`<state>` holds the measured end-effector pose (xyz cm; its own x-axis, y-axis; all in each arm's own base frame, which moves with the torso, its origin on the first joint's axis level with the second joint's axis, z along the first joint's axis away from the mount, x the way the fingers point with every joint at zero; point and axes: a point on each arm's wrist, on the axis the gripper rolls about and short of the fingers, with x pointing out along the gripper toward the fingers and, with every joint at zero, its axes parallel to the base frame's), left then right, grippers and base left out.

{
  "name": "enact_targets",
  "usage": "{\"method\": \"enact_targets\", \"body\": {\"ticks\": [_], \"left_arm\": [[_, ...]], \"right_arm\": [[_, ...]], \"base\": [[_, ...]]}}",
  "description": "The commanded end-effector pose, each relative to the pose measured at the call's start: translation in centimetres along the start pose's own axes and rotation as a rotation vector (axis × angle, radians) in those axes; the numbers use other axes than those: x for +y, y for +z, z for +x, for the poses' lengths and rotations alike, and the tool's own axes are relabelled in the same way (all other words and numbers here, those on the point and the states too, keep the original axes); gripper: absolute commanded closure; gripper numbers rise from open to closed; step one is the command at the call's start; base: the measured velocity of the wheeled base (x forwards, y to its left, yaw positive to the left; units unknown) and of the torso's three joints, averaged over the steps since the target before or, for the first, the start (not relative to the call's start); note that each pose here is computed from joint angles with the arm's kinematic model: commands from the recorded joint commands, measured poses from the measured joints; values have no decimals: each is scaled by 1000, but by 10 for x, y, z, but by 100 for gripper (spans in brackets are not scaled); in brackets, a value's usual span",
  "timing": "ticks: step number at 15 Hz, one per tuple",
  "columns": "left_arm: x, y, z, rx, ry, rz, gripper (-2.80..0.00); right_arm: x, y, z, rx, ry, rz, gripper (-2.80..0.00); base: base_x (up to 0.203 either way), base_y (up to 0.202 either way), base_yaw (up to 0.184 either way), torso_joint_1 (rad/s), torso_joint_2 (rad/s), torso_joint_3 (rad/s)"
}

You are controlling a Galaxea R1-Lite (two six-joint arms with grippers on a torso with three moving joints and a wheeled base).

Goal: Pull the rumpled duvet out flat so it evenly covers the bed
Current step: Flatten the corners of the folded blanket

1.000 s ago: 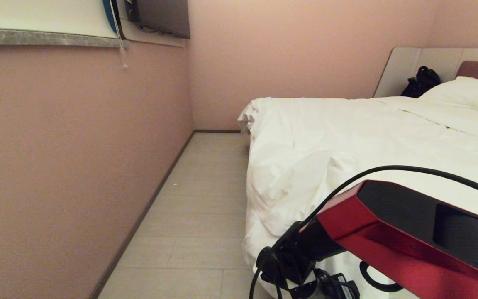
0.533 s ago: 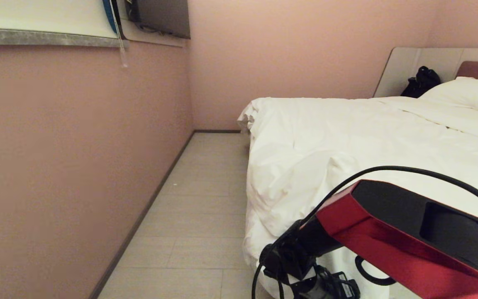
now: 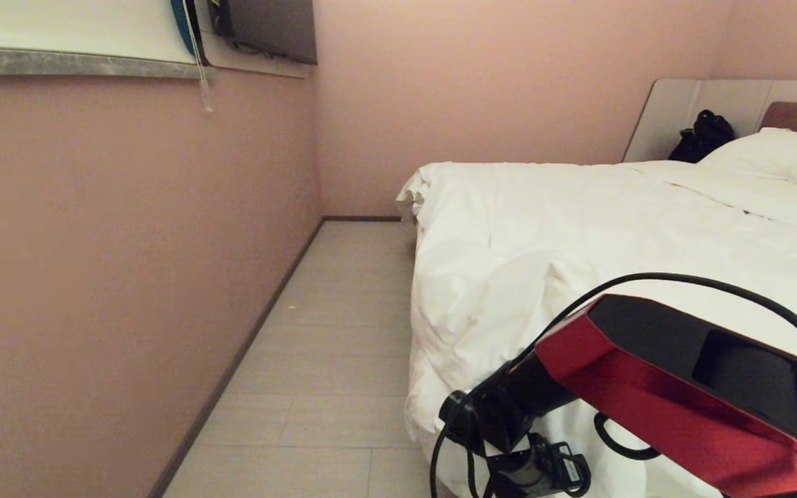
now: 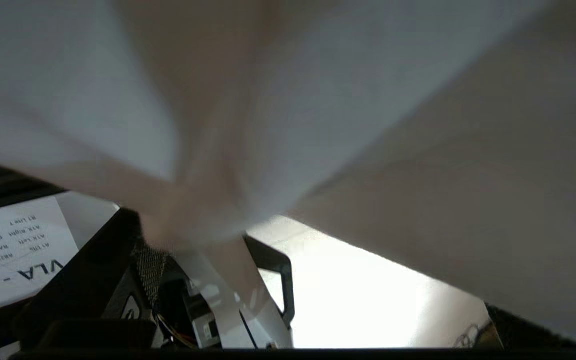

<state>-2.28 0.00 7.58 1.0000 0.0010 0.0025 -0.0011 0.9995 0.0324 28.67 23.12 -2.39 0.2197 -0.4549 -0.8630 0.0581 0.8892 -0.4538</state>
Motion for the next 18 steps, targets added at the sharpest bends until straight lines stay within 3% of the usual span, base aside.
{"method": "enact_targets", "body": {"ticks": [1,12,18], "left_arm": [[0,0,0,-1,0,0,0],[0,0,0,-1,0,0,0],[0,0,0,-1,1,0,0]], "right_arm": [[3,5,7,-19,16,7,-280],[4,10,14,-16,7,19,-280],[11,18,14,-60,38,22,-280]], "base": [[0,0,0,0,0,0],[0,0,0,0,0,0],[0,0,0,0,0,0]]}}
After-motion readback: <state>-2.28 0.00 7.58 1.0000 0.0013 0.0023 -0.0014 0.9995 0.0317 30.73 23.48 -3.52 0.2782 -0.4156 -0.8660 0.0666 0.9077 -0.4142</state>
